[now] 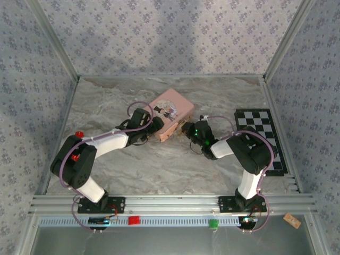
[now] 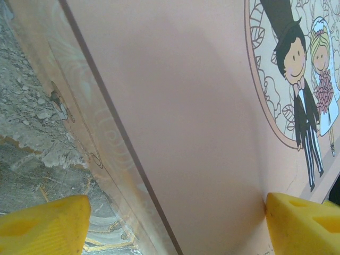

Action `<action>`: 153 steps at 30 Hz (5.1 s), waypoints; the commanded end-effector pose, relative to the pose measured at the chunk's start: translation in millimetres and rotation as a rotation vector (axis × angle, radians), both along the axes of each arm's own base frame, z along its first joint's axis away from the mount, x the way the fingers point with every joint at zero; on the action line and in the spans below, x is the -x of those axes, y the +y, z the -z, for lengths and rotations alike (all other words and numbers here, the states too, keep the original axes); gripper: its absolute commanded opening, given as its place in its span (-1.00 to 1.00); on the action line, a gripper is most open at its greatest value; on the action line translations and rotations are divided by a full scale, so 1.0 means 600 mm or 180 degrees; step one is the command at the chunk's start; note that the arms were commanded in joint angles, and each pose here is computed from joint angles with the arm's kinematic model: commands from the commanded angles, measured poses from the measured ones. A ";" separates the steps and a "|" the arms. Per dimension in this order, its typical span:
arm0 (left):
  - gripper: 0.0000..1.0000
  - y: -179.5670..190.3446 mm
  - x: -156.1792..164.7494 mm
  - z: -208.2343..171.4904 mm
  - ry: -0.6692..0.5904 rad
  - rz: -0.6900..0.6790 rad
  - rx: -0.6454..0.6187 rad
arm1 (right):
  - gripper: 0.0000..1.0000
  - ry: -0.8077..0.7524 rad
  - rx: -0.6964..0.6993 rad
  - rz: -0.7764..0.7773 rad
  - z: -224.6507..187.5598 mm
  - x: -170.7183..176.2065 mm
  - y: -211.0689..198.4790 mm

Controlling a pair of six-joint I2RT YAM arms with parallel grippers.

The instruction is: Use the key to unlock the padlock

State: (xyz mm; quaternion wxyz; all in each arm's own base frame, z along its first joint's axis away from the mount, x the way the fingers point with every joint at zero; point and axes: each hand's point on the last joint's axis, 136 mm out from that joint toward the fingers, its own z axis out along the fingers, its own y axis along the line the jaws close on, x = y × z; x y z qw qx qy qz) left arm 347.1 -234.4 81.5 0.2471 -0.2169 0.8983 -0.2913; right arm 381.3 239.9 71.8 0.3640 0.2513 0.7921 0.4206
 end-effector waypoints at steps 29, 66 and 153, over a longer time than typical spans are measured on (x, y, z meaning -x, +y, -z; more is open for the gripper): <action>0.68 0.050 -0.009 0.050 0.0317 -0.0042 -0.0432 | -1.00 0.0342 0.2137 -0.0575 -0.089 0.110 -0.200; 0.76 0.182 0.035 -0.040 -0.0314 -0.0477 -0.0734 | -0.72 0.0943 0.2581 -0.1378 0.043 0.118 -0.136; 1.00 0.448 -0.073 -0.018 -0.1738 -0.0586 -0.2789 | 0.98 -0.0752 0.3501 0.0325 -0.019 -0.015 -0.431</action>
